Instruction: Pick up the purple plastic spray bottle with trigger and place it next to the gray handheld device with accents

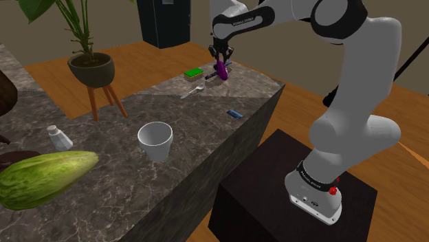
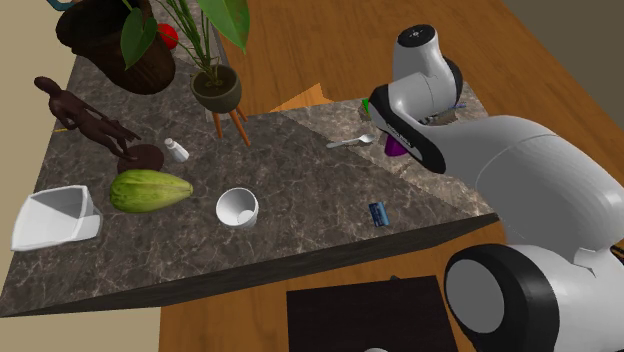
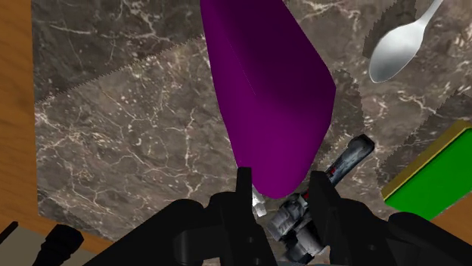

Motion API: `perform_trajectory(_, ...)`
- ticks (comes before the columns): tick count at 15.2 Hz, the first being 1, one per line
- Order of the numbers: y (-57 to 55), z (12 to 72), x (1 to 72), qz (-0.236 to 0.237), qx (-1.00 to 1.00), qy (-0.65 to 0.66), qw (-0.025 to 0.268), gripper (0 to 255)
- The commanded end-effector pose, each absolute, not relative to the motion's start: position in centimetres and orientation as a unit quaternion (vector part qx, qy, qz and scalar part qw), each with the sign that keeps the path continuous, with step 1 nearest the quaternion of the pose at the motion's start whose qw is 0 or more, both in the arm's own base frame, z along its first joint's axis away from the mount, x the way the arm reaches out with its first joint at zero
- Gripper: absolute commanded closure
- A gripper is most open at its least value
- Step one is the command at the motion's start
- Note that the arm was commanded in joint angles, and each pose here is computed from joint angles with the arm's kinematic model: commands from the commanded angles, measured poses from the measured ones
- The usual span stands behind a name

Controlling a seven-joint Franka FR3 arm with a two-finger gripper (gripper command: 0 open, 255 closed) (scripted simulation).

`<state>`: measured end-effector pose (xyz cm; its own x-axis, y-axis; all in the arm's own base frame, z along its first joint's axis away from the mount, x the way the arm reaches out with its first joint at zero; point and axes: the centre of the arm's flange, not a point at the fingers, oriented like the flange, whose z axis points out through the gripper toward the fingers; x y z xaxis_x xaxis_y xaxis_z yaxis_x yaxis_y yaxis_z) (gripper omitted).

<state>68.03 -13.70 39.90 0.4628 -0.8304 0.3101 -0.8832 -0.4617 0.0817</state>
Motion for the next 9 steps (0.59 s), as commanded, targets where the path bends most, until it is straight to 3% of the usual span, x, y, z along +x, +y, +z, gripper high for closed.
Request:
perform_trajectory(1,-13.6,38.8,68.0,0.114,0.847,-0.506,0.116,255)
perform_trajectory(9,-13.6,34.6,68.0,0.114,0.847,-0.506,0.116,255)
